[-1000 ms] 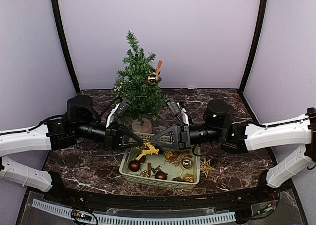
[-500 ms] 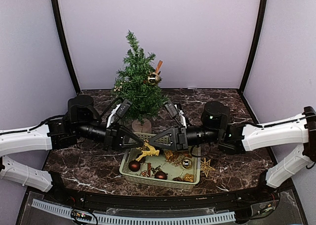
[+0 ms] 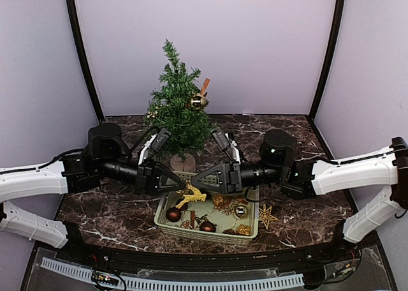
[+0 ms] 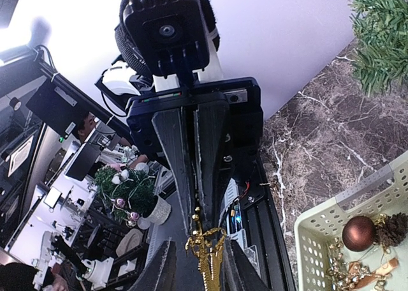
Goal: Decorate the small christmas tree
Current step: Pass from the left arm to the right
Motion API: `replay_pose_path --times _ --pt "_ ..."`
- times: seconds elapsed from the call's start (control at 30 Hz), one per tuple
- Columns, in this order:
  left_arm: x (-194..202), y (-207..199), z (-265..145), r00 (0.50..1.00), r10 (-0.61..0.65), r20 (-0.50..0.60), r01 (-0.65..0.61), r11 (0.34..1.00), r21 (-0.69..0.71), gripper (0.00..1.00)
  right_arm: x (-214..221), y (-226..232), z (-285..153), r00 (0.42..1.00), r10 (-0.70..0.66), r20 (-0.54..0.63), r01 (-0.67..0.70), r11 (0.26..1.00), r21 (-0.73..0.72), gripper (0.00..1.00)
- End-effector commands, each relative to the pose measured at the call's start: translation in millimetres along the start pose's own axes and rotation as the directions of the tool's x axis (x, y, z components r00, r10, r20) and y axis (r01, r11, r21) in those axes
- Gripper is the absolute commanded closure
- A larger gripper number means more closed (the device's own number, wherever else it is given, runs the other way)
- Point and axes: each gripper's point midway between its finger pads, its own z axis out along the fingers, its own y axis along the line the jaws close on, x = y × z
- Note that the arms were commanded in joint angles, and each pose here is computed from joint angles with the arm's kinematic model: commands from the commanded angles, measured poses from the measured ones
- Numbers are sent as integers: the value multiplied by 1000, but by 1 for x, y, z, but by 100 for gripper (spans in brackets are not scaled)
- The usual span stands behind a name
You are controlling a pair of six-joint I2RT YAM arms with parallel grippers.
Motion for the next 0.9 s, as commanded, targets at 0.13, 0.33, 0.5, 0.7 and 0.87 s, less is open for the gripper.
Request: replay_pose_path --times 0.13,0.33,0.5,0.7,0.87 --pt "-7 -4 -2 999 20 31 -20 1000 5 100 -17 10 2 998 -42 48 43 999 -22 84" --pt "-6 -3 -2 999 14 31 -14 1000 0 100 -20 7 -2 996 -48 69 48 999 10 96" --pt "-6 0 -2 999 6 32 -6 1000 -15 100 -22 6 -4 995 -59 85 57 998 30 100" --pt "-7 6 -2 999 -10 45 12 999 -44 100 -27 7 -9 990 -80 113 75 996 52 100" --pt "-10 11 -4 997 -24 76 29 997 -75 81 -32 6 -16 984 -98 147 86 993 87 100"
